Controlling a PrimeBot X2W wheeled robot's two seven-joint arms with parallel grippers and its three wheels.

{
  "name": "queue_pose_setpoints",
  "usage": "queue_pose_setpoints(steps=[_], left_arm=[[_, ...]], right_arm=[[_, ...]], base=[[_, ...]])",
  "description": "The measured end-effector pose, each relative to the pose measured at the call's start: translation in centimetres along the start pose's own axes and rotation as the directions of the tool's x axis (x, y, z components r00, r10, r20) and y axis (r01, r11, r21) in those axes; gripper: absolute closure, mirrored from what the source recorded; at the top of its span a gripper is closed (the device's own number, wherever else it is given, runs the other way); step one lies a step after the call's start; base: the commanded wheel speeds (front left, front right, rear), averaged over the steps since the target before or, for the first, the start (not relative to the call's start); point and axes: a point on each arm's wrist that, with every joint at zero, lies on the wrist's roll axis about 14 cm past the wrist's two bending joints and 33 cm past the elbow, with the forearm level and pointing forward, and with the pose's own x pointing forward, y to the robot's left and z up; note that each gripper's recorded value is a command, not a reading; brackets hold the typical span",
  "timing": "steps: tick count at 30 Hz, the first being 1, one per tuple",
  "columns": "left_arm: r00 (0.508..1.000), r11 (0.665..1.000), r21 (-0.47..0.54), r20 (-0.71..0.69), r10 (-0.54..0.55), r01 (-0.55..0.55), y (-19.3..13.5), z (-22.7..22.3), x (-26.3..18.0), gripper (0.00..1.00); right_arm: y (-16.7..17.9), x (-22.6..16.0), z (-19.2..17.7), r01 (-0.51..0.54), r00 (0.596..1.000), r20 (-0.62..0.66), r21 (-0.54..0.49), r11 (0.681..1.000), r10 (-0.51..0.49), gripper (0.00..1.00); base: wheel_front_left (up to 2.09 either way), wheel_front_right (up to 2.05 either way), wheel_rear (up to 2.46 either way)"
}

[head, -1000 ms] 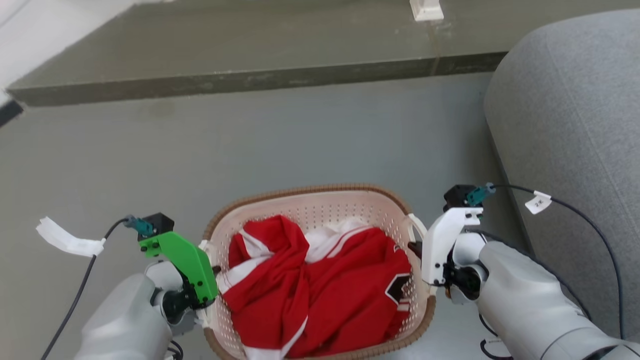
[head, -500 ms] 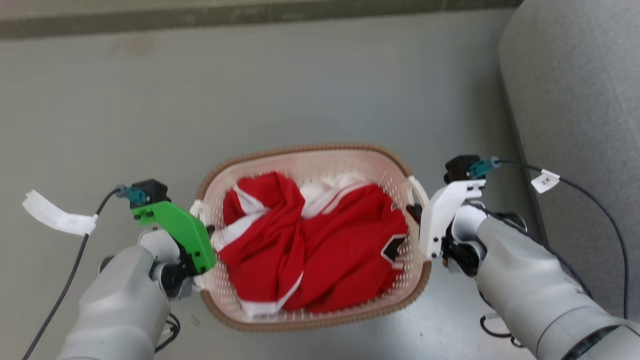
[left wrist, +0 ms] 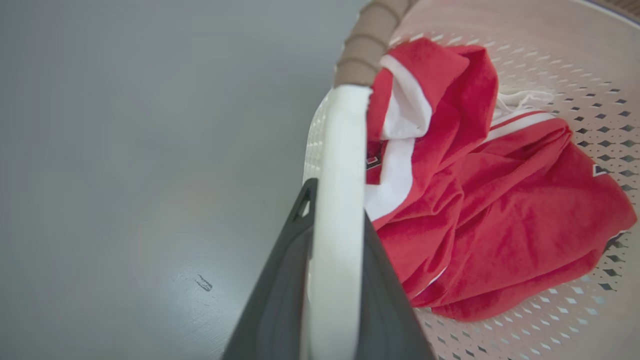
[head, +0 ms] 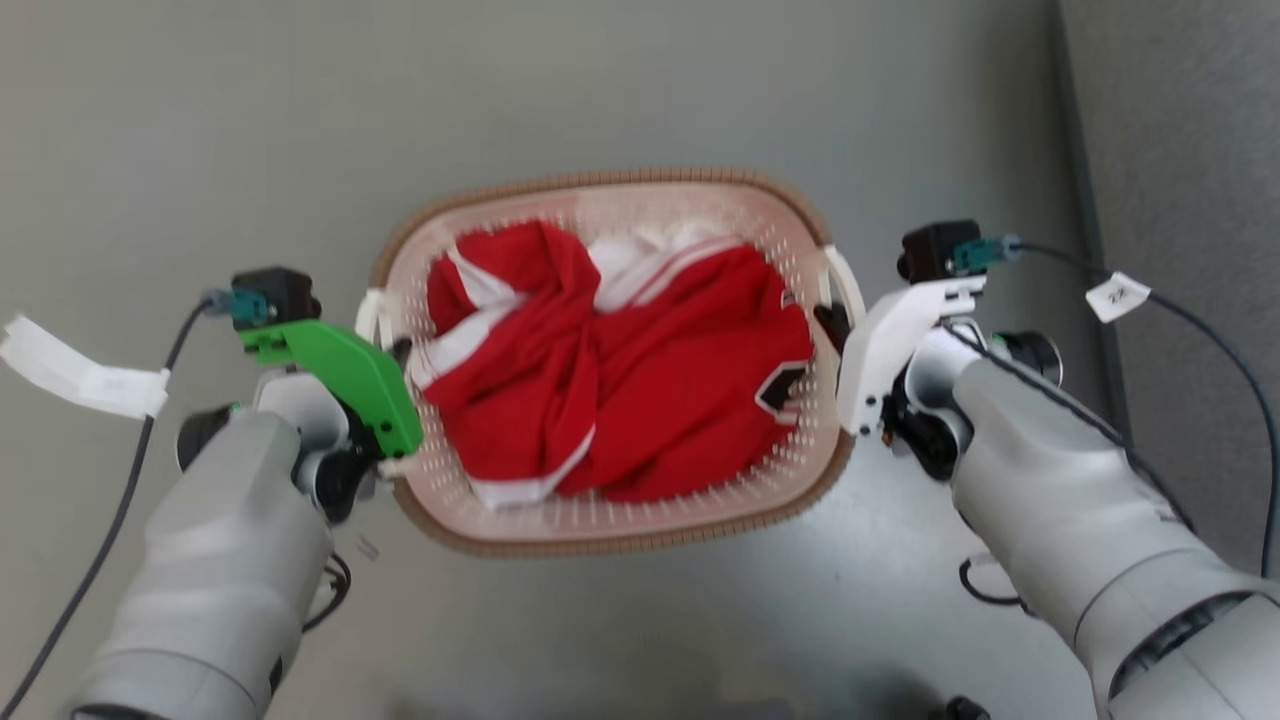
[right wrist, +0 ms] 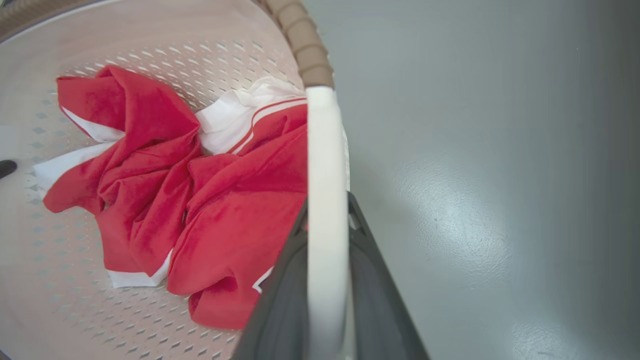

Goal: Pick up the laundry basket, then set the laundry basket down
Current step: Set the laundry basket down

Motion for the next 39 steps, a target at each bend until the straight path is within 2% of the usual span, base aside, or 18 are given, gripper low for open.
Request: queue_pose_setpoints(steps=[11,21,31,39], left_arm=[[0.999,1.0,-0.015,0.042,0.013,-0.012,2.0,0.8,4.2,1.0],[0.999,0.999,-0.027,0.016,0.033,-0.032,4.0,-1.3,7.3,1.0],[0.999,0.999,-0.04,-0.004,0.036,-0.036,4.7,-2.9,8.8,1.0],[0.999,0.998,-0.042,0.007,0.039,-0.039,4.9,-2.7,9.1,1.0]], right_arm=[[-1.7,4.2,0.1,0.023,1.0,0.012,0.005,1.0,-0.023,1.0],[-3.0,7.3,-1.8,0.033,0.999,-0.004,0.038,0.999,-0.033,1.0],[-3.9,8.7,-3.5,0.049,0.999,-0.023,0.044,0.998,-0.048,1.0],[-4.0,9.1,-3.2,0.045,0.999,0.003,0.036,0.998,-0.045,1.0]], base=[[0.0,0.0,0.0],[0.0,0.0,0.0],[0.0,0.0,0.0],[0.0,0.0,0.0]])
